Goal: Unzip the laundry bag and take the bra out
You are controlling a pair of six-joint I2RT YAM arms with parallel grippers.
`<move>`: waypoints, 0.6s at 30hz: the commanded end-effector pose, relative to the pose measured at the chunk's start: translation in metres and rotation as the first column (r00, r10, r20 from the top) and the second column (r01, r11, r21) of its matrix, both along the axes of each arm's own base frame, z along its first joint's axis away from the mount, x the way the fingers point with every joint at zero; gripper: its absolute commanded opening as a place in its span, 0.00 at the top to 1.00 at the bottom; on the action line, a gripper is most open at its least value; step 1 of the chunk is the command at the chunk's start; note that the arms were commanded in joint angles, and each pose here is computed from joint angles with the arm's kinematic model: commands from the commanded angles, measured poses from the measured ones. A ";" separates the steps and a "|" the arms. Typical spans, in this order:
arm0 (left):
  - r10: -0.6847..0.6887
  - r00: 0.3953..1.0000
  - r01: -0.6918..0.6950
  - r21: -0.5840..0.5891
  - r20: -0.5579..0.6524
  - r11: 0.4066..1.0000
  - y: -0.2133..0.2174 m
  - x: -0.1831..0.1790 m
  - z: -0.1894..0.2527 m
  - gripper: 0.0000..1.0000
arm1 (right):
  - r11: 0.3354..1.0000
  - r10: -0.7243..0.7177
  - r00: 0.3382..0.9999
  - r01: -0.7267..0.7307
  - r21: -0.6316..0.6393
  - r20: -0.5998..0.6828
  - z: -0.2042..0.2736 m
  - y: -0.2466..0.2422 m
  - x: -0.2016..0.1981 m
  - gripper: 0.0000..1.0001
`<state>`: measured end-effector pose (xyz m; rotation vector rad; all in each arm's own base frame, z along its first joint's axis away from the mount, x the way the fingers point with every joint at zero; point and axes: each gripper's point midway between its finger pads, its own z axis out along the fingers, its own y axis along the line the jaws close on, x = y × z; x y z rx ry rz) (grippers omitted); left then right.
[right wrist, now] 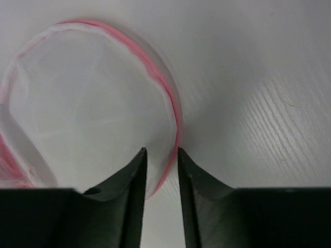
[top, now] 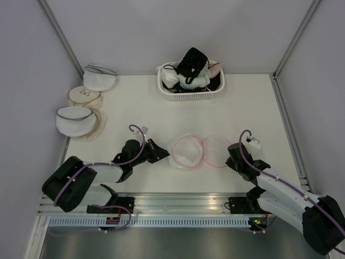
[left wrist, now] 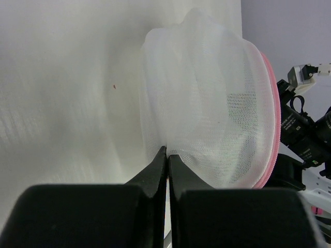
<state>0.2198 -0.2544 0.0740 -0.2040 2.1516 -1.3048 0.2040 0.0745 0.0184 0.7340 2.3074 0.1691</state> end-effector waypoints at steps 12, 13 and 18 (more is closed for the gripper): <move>-0.073 0.996 0.076 -0.074 0.048 0.994 -0.016 -0.002 0.013 0.98 | 0.996 0.090 0.986 -0.088 -0.024 0.142 0.040 0.010 0.024 0.99; -0.076 0.996 0.079 -0.074 0.045 0.994 -0.017 -0.002 0.012 0.98 | 0.993 0.121 0.975 -0.120 -0.016 0.185 0.057 0.016 0.030 1.00; -0.090 0.995 0.095 -0.092 0.051 0.991 -0.023 0.000 0.016 0.98 | 0.917 0.372 0.853 -0.400 0.000 0.366 0.126 0.062 0.043 1.00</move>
